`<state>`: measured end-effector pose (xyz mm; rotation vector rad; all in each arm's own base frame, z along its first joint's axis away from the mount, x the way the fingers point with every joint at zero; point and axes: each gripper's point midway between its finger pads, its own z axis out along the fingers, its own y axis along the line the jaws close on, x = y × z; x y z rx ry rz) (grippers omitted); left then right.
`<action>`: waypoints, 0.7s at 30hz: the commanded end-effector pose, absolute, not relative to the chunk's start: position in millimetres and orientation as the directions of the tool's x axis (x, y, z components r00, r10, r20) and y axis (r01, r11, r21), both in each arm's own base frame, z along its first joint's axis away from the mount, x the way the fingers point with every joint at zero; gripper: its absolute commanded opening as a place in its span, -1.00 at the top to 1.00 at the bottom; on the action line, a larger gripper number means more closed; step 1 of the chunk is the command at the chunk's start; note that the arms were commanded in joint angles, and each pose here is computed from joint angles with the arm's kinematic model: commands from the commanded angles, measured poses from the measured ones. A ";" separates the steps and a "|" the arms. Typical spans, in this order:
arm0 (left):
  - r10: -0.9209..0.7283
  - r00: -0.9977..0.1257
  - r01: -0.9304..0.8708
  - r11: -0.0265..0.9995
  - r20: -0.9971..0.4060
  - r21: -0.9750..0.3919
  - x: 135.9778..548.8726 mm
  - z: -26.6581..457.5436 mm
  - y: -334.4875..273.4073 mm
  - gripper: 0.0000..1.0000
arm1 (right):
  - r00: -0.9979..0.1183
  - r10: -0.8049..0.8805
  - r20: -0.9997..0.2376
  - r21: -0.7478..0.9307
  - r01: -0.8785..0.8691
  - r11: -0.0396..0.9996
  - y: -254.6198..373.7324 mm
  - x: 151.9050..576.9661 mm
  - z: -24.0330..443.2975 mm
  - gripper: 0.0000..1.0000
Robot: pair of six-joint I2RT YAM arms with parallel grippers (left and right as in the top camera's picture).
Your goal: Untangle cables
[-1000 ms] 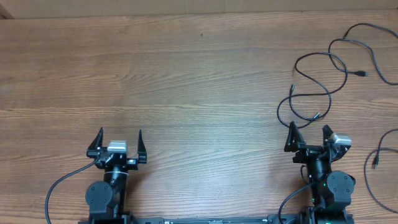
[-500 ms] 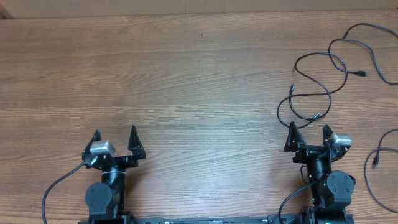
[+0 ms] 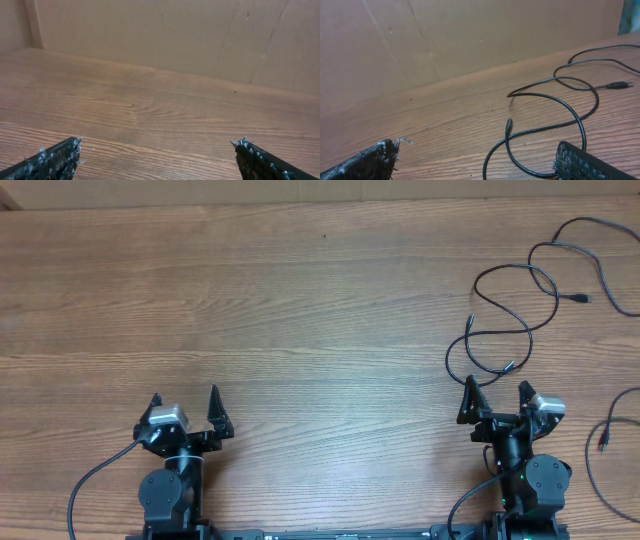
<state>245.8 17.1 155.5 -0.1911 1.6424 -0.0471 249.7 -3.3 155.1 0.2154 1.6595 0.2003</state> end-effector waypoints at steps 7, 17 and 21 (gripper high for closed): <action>-0.066 -0.073 -0.079 0.995 -0.995 -0.060 245.7 155.6 15.8 -1.00 | -0.087 0.254 -0.963 0.252 0.029 0.967 -4.7 249.7 154.2 -1.00; -0.021 -0.072 -0.075 0.997 -0.997 -0.016 245.6 156.7 15.7 -1.00 | -0.087 0.254 -0.963 0.252 0.029 0.967 -4.7 249.7 154.2 -1.00; -0.021 -0.072 -0.075 0.997 -0.997 -0.016 245.6 156.9 15.7 -1.00 | -0.087 0.254 -0.963 0.252 0.029 0.967 -4.7 249.7 154.2 -1.00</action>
